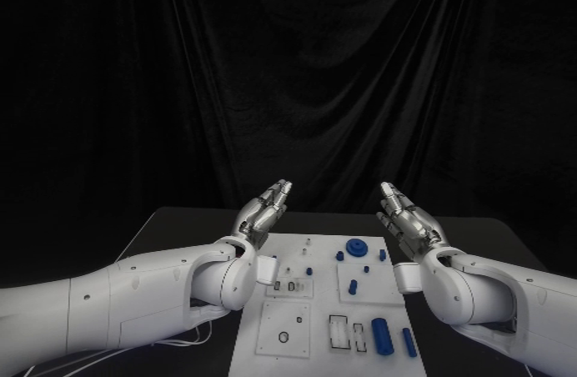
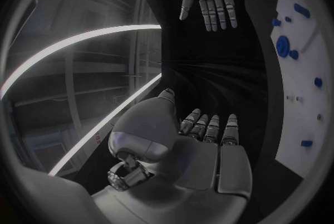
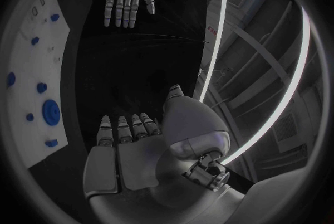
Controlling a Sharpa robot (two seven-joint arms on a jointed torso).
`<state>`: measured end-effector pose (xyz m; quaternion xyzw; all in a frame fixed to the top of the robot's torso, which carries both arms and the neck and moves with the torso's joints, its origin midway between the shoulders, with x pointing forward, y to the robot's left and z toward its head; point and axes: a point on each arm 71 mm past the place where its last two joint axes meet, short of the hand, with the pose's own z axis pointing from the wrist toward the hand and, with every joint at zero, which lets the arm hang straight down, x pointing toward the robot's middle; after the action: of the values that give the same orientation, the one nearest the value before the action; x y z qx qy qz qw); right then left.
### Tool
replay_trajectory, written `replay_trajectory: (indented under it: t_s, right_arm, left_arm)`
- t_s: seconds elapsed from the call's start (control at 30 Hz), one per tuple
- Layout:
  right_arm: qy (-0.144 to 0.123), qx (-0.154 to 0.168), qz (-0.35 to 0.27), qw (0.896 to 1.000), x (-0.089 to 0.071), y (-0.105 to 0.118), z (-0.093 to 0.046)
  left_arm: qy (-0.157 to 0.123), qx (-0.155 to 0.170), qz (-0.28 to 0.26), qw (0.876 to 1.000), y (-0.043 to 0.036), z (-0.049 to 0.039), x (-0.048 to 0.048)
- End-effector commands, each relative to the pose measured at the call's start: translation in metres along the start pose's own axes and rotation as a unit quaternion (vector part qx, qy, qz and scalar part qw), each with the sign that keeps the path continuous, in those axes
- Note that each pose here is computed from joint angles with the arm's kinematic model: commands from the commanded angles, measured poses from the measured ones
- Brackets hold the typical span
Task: Assemble the parts on the task board
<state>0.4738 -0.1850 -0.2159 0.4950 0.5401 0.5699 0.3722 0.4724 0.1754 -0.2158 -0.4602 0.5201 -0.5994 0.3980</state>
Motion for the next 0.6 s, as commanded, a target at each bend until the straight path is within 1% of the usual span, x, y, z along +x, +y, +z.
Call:
replay_trajectory:
  t_s: [0.03,0.07,0.1,0.17,0.3,0.43,0.53,0.57,0.6]
  right_arm:
    - [0.084,0.04,0.099,0.991,0.01,0.002,0.002]
    - [0.094,0.044,0.108,0.989,0.011,0.003,0.002]
    - [0.097,0.045,0.111,0.988,0.011,0.003,0.002]
    - [0.12,0.052,0.132,0.983,0.012,0.006,0.003]
    - [0.146,0.059,0.156,0.975,0.014,0.01,0.004]
    - [0.159,0.062,0.168,0.971,0.014,0.012,0.004]
    - [0.162,0.062,0.17,0.97,0.014,0.012,0.004]
    - [0.217,0.053,0.139,0.965,-0.008,0.023,-0.005]
    - [0.215,0.051,0.136,0.966,-0.01,0.023,-0.006]
  left_arm:
    - [0.08,0.043,-0.098,0.991,-0.0114,0.0032,0.0112]
    - [0.09,0.047,-0.109,0.989,-0.0129,0.0039,0.0123]
    - [0.093,0.048,-0.112,0.988,-0.0134,0.0041,0.0126]
    - [0.115,0.057,-0.136,0.982,-0.017,0.0055,0.0147]
    - [0.138,0.067,-0.163,0.975,-0.0213,0.007,0.0168]
    - [0.15,0.072,-0.178,0.97,-0.0237,0.0077,0.0177]
    - [0.153,0.074,-0.181,0.969,-0.0242,0.0079,0.0179]
    - [0.165,0.121,-0.133,0.97,-0.0333,-0.0014,-0.0179]
    - [0.165,0.122,-0.131,0.97,-0.0335,-0.0017,-0.0186]
